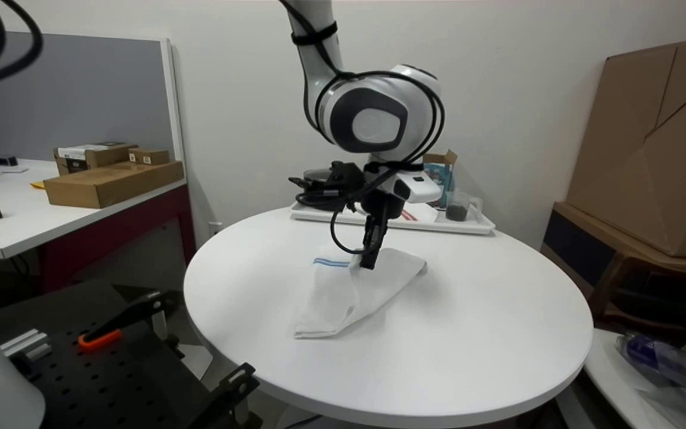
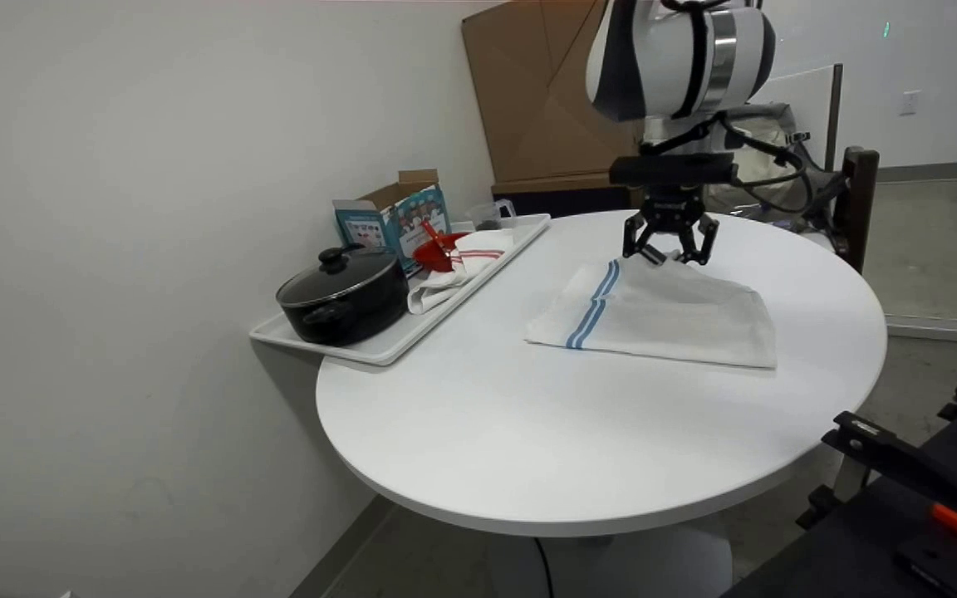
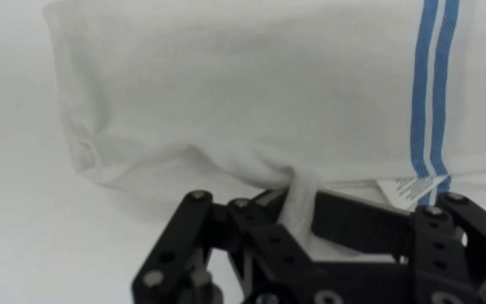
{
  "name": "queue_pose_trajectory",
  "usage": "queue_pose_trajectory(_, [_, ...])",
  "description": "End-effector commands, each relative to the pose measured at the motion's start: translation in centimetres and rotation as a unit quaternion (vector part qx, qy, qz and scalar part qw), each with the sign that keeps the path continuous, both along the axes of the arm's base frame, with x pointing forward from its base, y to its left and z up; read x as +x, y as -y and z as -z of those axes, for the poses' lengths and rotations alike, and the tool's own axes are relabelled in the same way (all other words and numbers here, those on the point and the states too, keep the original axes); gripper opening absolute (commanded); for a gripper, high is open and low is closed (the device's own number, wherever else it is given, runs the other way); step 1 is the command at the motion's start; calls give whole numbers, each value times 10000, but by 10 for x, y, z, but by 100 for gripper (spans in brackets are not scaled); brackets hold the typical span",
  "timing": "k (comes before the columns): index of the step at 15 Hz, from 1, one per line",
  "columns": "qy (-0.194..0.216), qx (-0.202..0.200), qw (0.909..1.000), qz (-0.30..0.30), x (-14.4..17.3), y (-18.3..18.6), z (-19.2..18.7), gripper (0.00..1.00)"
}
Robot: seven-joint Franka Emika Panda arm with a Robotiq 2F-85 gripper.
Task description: Fold the towel
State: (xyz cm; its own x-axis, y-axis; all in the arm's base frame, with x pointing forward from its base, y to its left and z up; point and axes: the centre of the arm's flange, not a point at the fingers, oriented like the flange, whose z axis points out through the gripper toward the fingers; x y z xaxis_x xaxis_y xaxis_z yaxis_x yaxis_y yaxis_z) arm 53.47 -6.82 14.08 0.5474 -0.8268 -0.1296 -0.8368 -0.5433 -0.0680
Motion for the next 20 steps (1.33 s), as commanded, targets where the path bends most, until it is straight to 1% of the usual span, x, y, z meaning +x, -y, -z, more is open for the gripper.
queue_pose_trajectory(1, [-224, -451, 9944, -933, 0, -59, -7, 0])
queue_pose_trajectory(3, [-424, -660, 9857, -1494, -7, -94, 0, 0])
queue_pose_trajectory(4, [-578, -733, 9800, -1758, -17, -112, 7, 0])
queue_pose_trajectory(7, [-1040, -926, 9577, -2518, -56, -149, 36, 0])
queue_pose_trajectory(9, [-1330, -1167, 9372, -3005, -80, -164, 58, 0])
queue_pose_trajectory(11, [-1592, -1396, 9148, -3439, -96, -173, 74, 0])
queue_pose_trajectory(13, [-1798, -1674, 8896, -3851, -106, -179, 83, 0])
queue_pose_trajectory(17, [-2044, -2335, 8360, -4525, -110, -187, 86, 0])
queue_pose_trajectory(18, [-2054, -2454, 8275, -4614, -109, -188, 85, 0])
queue_pose_trajectory(19, [-2048, -2539, 8219, -4670, -107, -190, 84, 0])
queue_pose_trajectory(20, [-2035, -2591, 8187, -4704, -104, -192, 81, 0])
